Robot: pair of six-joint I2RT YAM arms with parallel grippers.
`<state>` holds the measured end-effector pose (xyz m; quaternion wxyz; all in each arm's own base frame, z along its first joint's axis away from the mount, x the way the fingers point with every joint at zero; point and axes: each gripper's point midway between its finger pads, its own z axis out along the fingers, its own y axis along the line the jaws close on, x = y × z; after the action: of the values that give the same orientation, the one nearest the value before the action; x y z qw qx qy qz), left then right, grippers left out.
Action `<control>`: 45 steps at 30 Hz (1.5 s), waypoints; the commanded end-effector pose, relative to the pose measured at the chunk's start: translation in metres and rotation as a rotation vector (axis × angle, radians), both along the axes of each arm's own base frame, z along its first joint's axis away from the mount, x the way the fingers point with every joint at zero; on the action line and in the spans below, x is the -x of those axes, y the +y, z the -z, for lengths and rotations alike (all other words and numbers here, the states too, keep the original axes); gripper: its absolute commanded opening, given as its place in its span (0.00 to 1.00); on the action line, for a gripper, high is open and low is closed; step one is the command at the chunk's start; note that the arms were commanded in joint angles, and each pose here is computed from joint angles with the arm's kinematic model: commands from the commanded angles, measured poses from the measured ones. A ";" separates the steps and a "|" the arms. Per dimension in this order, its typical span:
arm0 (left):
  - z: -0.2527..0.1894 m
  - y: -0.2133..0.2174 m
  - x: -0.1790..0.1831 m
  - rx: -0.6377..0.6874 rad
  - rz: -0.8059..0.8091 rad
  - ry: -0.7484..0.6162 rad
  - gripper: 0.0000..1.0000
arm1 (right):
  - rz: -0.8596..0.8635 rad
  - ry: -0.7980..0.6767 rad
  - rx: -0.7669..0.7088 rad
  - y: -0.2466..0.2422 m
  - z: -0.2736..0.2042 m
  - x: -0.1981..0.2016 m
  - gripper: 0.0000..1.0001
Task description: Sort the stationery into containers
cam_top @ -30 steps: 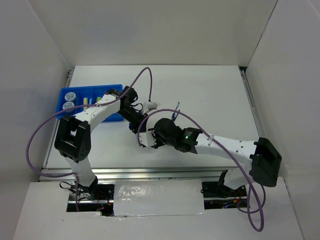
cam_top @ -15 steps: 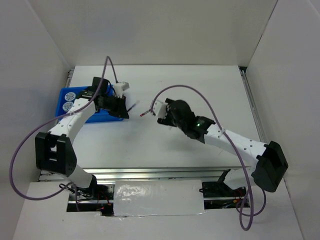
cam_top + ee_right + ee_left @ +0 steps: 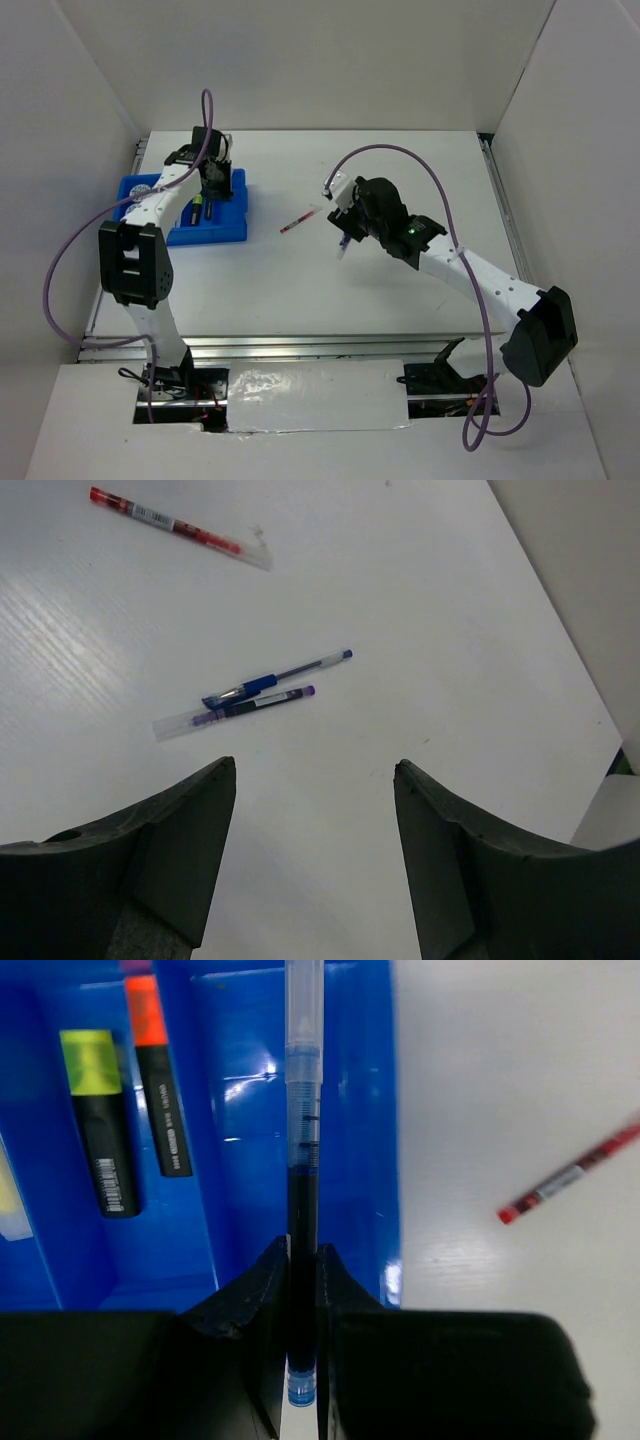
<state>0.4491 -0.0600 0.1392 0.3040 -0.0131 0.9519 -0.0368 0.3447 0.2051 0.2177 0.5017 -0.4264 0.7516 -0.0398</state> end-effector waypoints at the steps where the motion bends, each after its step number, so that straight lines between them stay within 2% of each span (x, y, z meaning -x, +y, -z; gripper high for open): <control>1: 0.003 0.019 -0.009 -0.031 -0.090 0.027 0.03 | 0.017 0.020 -0.046 -0.003 -0.005 0.002 0.71; 7: 0.009 0.020 -0.021 -0.010 -0.081 0.039 0.11 | 0.020 0.044 -0.043 -0.004 0.004 0.003 0.71; 11: 0.013 0.019 -0.024 0.010 -0.065 0.053 0.26 | 0.022 0.056 -0.046 -0.004 0.006 0.002 0.71; 13: 0.019 0.018 -0.022 0.016 -0.065 0.077 0.30 | 0.024 0.056 -0.047 -0.004 0.007 0.002 0.71; 25: 0.016 0.018 -0.017 0.049 -0.059 0.079 0.36 | 0.037 0.073 -0.048 -0.004 0.011 0.001 0.71; 30: -0.041 -0.010 -0.024 0.120 0.109 -0.113 0.35 | 0.054 0.109 -0.083 -0.004 0.016 0.003 0.71; 33: -0.070 -0.052 -0.014 0.094 0.404 -0.207 0.35 | 0.086 0.173 -0.131 -0.005 0.025 0.003 0.71; 34: -0.075 -0.060 -0.014 0.074 0.432 -0.222 0.36 | 0.108 0.207 -0.167 -0.009 0.027 0.002 0.71; 37: -0.065 -0.100 -0.008 0.033 0.548 -0.196 0.36 | 0.148 0.280 -0.219 -0.015 0.037 0.001 0.71; 42: -0.027 -0.132 -0.013 0.005 0.611 -0.095 0.39 | 0.198 0.329 -0.288 -0.028 0.039 -0.001 0.70; 45: -0.010 -0.149 -0.021 0.000 0.643 -0.067 0.44 | 0.234 0.350 -0.335 -0.037 0.038 0.001 0.70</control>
<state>0.4665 -0.2072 0.1749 0.3405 0.2714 0.8897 -0.1374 0.3478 0.1661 0.1642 0.4113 -0.2798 0.8651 0.0644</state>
